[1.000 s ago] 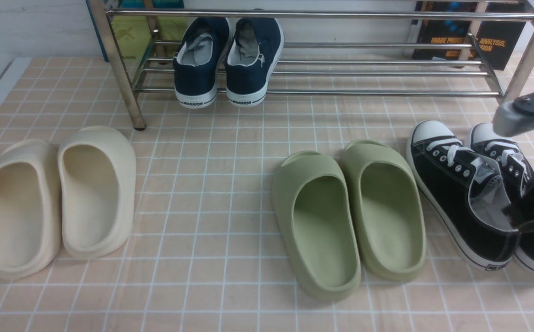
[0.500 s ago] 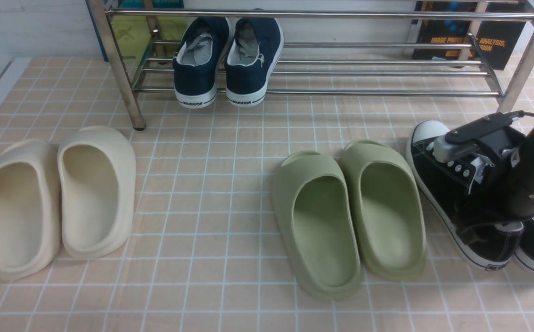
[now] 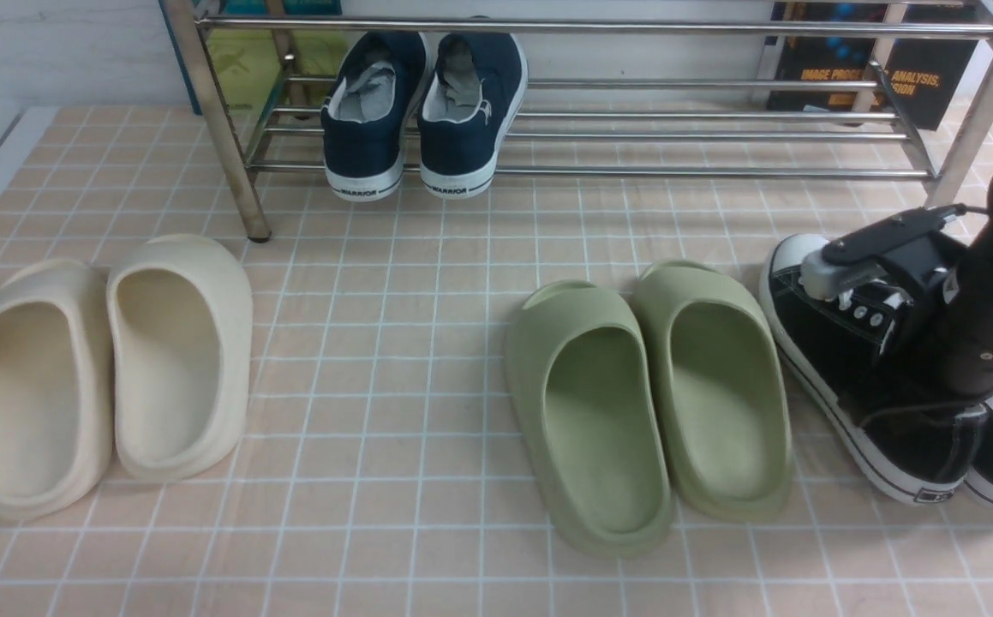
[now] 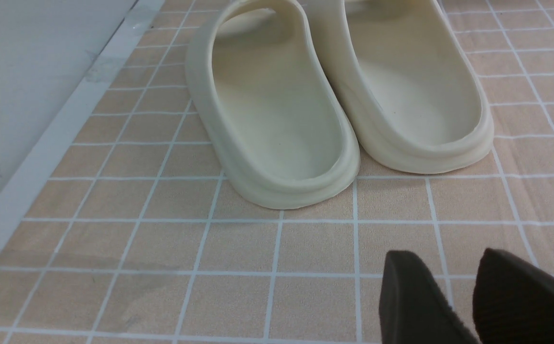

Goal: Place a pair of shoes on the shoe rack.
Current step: Use the right arm to grab the shoe closest to it, then use the right arm to put a shoe into the shoe rack

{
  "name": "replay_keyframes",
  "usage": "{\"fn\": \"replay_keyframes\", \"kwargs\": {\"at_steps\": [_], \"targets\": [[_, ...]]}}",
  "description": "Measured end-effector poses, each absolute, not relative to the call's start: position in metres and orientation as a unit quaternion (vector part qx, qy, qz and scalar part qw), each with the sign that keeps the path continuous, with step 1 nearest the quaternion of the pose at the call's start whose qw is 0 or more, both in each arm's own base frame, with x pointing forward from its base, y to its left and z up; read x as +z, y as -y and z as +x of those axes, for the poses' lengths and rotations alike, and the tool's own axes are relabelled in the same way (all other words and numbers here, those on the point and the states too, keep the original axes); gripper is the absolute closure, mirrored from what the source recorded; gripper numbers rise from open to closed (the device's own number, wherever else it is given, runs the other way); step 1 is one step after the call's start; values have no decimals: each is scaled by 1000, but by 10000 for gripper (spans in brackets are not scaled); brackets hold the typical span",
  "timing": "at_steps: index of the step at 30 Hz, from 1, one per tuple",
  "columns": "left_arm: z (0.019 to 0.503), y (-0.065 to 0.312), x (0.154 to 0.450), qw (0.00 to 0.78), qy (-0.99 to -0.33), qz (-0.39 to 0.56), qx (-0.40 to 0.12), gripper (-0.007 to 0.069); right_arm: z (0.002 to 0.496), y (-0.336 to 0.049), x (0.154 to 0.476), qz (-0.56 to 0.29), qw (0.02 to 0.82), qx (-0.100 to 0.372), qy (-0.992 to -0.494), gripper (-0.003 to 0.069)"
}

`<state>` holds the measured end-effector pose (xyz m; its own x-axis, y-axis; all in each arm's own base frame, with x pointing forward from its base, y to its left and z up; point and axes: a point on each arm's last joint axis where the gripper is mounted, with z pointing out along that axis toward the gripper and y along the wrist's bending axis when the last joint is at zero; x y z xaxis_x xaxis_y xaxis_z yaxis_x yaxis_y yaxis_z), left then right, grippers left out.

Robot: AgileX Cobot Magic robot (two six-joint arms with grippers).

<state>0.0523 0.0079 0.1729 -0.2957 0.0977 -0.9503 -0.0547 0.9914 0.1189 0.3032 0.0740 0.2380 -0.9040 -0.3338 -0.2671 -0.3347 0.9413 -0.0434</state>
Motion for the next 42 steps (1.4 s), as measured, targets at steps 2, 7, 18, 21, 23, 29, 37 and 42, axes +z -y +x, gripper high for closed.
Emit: {"fn": "replay_keyframes", "kwargs": {"at_steps": [2, 7, 18, 21, 23, 29, 37, 42], "targets": [[52, -8, 173, 593, -802, 13, 64, 389, 301, -74, 262, -167, 154, 8, -974, 662], [52, -8, 173, 593, -802, 13, 64, 389, 305, -76, 299, -168, 191, 14, -967, 662], [52, -8, 173, 593, -802, 13, 64, 389, 355, -91, 287, -191, 153, 16, -970, 662], [52, -8, 173, 593, -802, 13, 64, 389, 365, -98, 290, -191, 140, 25, -971, 662], [52, -8, 173, 593, -802, 13, 64, 389, 370, -103, 299, -192, 141, 35, -971, 662], [52, -8, 173, 593, -802, 13, 64, 389, 375, -108, 335, -193, 175, 53, -964, 662], [52, -8, 173, 593, -802, 13, 64, 389, 377, -108, 348, -193, 195, 51, -960, 659], [52, -8, 173, 593, -802, 13, 64, 389, 377, -108, 348, -192, 195, 55, -960, 656]]}}
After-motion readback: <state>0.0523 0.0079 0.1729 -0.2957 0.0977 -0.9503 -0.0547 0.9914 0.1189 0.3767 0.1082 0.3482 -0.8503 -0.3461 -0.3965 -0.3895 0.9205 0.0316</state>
